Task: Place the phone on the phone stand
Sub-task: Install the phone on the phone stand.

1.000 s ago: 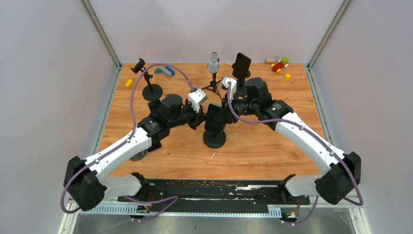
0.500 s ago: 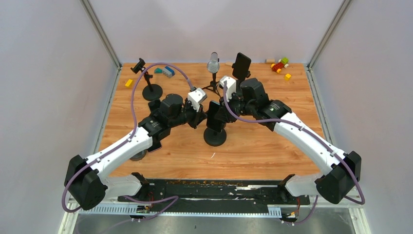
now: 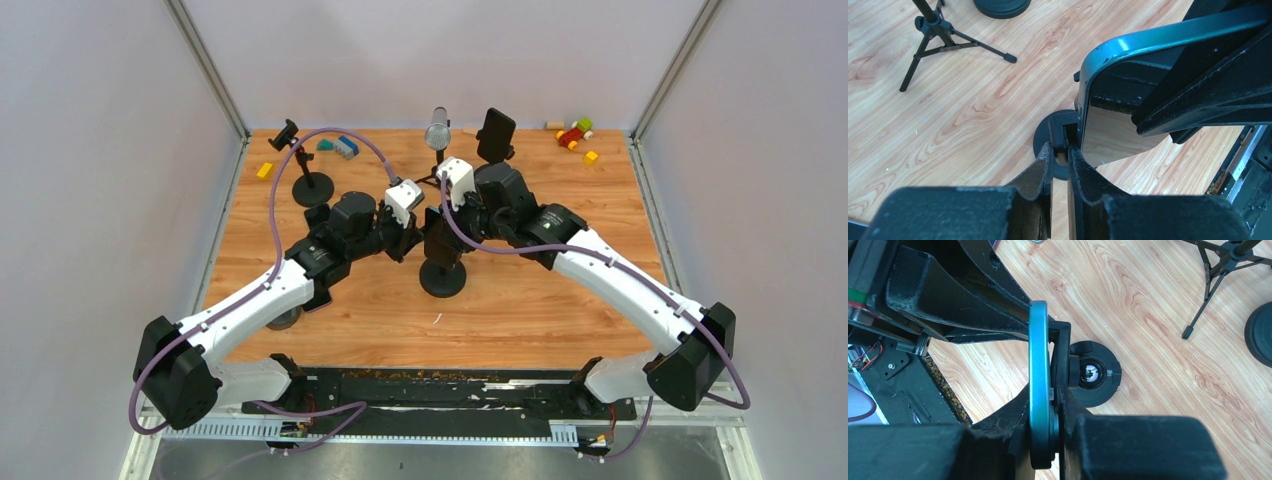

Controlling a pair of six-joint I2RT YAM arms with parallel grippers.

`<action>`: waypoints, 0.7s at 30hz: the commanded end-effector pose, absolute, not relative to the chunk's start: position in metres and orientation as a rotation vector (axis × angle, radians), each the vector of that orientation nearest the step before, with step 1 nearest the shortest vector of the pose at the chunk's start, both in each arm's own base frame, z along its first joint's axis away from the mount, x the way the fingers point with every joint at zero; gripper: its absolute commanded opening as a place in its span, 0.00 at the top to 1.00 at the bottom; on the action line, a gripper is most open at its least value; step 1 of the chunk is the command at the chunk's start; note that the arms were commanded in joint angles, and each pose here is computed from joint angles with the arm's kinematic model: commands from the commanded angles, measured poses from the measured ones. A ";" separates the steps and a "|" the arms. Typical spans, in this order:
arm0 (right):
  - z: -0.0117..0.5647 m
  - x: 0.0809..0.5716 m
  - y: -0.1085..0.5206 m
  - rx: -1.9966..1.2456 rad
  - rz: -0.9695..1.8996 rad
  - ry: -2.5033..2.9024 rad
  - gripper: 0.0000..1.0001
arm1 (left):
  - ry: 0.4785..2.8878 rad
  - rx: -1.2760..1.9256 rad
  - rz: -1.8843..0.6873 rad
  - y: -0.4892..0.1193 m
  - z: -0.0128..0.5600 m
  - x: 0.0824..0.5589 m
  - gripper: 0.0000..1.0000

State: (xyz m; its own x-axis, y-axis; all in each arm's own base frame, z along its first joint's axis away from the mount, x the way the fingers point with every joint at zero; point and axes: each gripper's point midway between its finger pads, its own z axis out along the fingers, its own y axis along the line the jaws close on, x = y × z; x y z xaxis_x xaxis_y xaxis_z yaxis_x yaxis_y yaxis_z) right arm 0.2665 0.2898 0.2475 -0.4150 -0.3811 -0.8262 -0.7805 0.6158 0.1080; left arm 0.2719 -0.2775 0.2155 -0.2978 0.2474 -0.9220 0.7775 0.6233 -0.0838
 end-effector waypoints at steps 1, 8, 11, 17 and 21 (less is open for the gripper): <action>0.268 0.326 0.238 -0.746 0.202 1.988 1.00 | 1.793 0.888 -0.724 -0.287 0.230 0.257 1.00; 0.274 0.324 0.249 -0.749 0.218 1.967 0.96 | 1.844 0.832 -0.713 -0.289 0.228 0.262 1.00; 0.274 0.324 0.252 -0.742 0.233 1.970 0.94 | 1.859 0.822 -0.697 -0.292 0.228 0.263 1.00; 0.275 0.323 0.256 -0.717 0.263 1.973 0.95 | 1.881 0.802 -0.682 -0.296 0.227 0.264 1.00; 0.278 0.326 0.255 -0.695 0.253 1.968 1.00 | 1.889 0.798 -0.686 -0.297 0.224 0.262 1.00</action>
State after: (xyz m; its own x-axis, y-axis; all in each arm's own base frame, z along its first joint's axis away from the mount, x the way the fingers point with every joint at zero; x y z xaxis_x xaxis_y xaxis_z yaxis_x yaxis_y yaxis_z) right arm 0.2729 0.2873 0.2484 -0.4075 -0.4109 -0.8155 -0.7497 0.6605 0.0418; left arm 0.2812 -0.2838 0.2148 -0.3394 0.2319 -0.9116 0.7205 0.6872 -0.0934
